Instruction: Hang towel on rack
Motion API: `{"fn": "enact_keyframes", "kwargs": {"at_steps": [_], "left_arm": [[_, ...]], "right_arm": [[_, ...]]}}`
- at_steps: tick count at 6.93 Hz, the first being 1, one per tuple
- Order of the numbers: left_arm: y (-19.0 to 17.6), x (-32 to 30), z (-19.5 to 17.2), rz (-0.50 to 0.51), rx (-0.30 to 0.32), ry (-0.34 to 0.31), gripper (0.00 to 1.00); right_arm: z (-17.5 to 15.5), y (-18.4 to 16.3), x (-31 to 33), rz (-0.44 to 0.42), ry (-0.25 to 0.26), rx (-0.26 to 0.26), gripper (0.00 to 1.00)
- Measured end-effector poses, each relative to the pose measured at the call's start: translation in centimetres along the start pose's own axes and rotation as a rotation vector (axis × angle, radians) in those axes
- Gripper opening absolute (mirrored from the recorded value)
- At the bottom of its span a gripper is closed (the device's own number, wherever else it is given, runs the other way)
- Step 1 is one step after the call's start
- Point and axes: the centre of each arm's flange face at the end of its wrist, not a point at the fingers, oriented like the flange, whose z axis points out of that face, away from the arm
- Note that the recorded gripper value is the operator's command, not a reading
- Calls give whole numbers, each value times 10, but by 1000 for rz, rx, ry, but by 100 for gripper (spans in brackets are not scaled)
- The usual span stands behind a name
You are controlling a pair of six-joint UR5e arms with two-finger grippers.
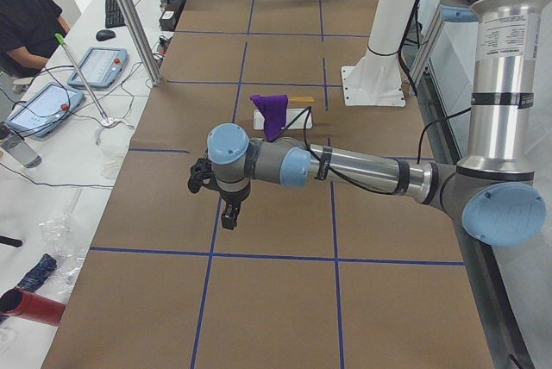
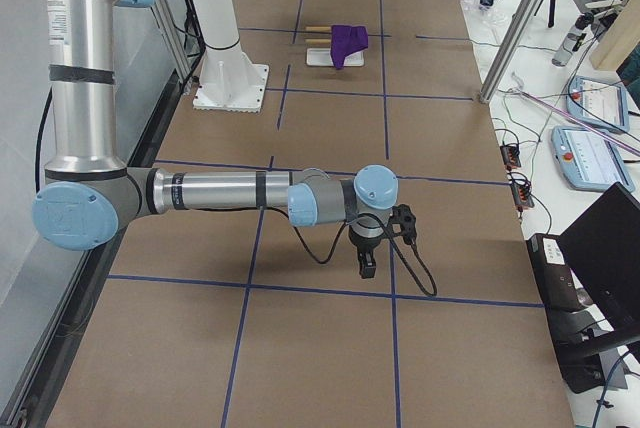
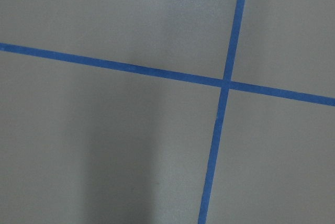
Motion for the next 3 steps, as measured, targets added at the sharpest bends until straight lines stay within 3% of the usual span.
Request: {"fn": "enact_keyframes", "kwargs": {"at_steps": [3], "left_arm": [[-1, 5, 5, 19, -1, -2, 100]], "right_arm": [[-2, -1, -3, -6, -1, 5, 100]]}}
